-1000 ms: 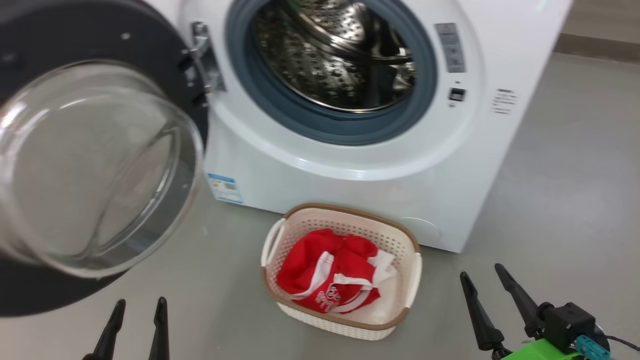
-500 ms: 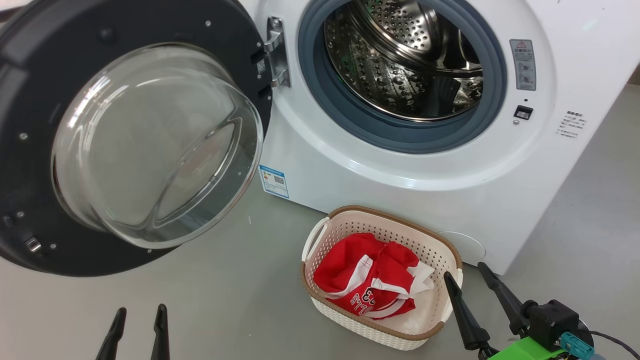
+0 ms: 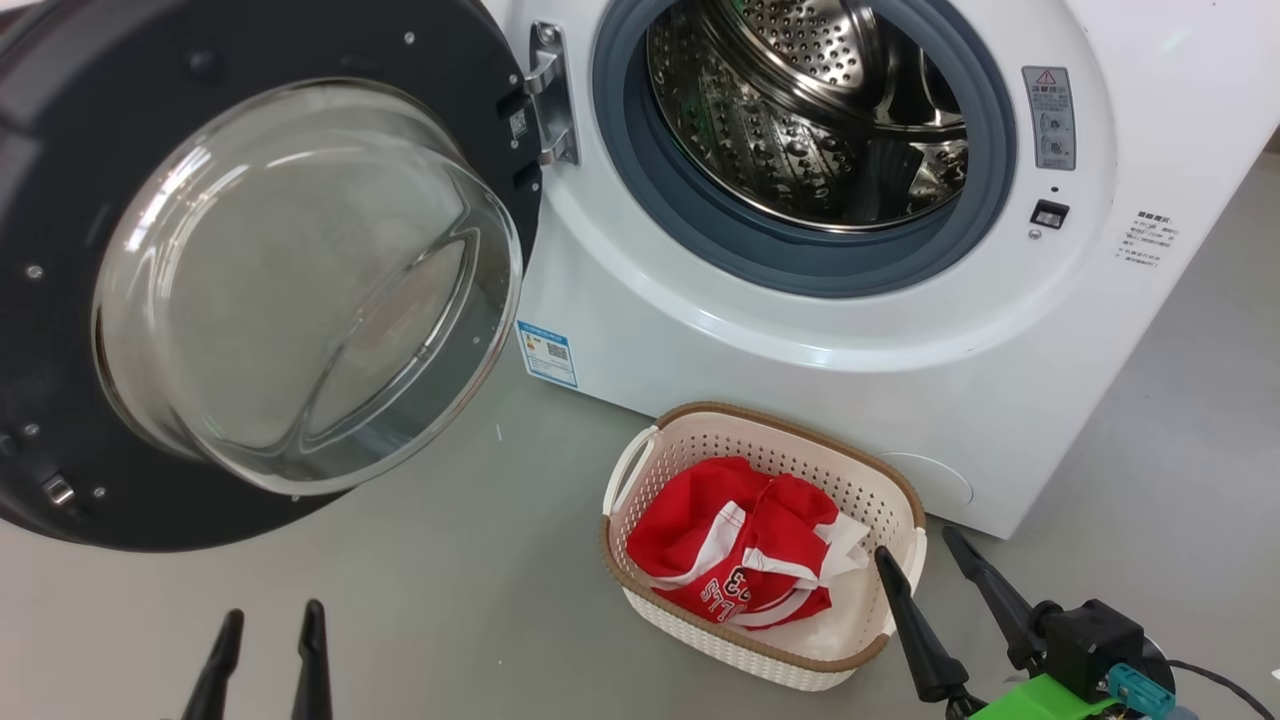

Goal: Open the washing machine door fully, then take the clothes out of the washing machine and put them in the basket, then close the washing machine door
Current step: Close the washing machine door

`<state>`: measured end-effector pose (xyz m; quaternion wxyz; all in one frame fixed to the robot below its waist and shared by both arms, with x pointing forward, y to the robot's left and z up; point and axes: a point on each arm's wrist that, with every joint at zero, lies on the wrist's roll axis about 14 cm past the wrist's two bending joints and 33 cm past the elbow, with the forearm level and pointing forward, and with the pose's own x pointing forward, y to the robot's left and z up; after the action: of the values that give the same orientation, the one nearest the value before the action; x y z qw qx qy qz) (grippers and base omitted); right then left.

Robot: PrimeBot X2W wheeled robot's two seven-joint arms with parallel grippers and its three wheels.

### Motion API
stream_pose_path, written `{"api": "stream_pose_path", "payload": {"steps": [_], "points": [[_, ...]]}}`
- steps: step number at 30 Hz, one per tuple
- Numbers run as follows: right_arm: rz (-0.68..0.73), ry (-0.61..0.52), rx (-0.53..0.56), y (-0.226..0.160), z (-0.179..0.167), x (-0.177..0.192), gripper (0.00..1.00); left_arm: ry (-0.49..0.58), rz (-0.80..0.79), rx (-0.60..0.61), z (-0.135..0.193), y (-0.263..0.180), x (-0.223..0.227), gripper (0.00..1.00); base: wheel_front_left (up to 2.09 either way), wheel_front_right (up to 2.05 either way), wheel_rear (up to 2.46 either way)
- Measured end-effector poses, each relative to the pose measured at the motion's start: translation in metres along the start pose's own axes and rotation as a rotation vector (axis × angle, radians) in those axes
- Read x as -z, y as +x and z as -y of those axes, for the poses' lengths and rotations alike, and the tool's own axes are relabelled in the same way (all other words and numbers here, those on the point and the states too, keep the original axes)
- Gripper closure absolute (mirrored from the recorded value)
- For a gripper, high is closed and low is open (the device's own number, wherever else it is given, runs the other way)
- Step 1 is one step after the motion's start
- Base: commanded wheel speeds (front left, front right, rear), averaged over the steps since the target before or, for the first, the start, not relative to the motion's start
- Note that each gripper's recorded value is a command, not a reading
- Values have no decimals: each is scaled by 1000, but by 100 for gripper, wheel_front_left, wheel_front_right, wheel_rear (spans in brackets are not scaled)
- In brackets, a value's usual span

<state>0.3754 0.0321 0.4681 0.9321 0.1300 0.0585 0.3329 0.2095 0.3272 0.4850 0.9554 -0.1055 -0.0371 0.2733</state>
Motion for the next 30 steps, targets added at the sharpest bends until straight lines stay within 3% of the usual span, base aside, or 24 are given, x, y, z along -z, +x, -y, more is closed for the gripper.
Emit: {"api": "stream_pose_path", "payload": {"steps": [1, 2, 3, 4, 7, 10, 14, 19, 23, 30], "points": [[1, 1, 0, 1, 0, 0, 0, -6, 5, -2, 0, 1, -2, 0, 0, 0, 0], [2, 1, 0, 1, 1, 0, 0, -15, 14, -5, -1, 2, -4, 14, 0, 0, 0], [3, 1, 0, 2, 1, -1, 0, -24, 28, -9, -1, 3, -9, 70, 0, 0, 0], [5, 1, -1, 4, 1, -2, 0, -23, 44, -10, -2, 5, -14, 100, 0, 0, 0], [2, 4, -2, 5, 2, 0, 0, -17, 128, -23, -6, 12, -41, 100, 0, 0, 0], [-3, 10, -4, 7, 3, 2, 0, 2, 297, -37, -12, 25, -96, 100, 0, 0, 0], [-14, 16, -4, 9, 4, 7, 0, 93, 508, -39, -21, 36, -171, 100, 0, 0, 0], [-28, 25, -5, 11, 6, 13, 0, 163, 647, -10, -29, 51, -232, 100, 0, 0, 0], [-37, 33, 0, 11, 9, 17, 0, 108, 743, 9, -41, 69, -282, 100, 0, 0, 0], [-26, 32, -4, 19, 12, 14, 0, 8, 734, -61, -79, 96, -303, 100, 0, 0, 0]]}}
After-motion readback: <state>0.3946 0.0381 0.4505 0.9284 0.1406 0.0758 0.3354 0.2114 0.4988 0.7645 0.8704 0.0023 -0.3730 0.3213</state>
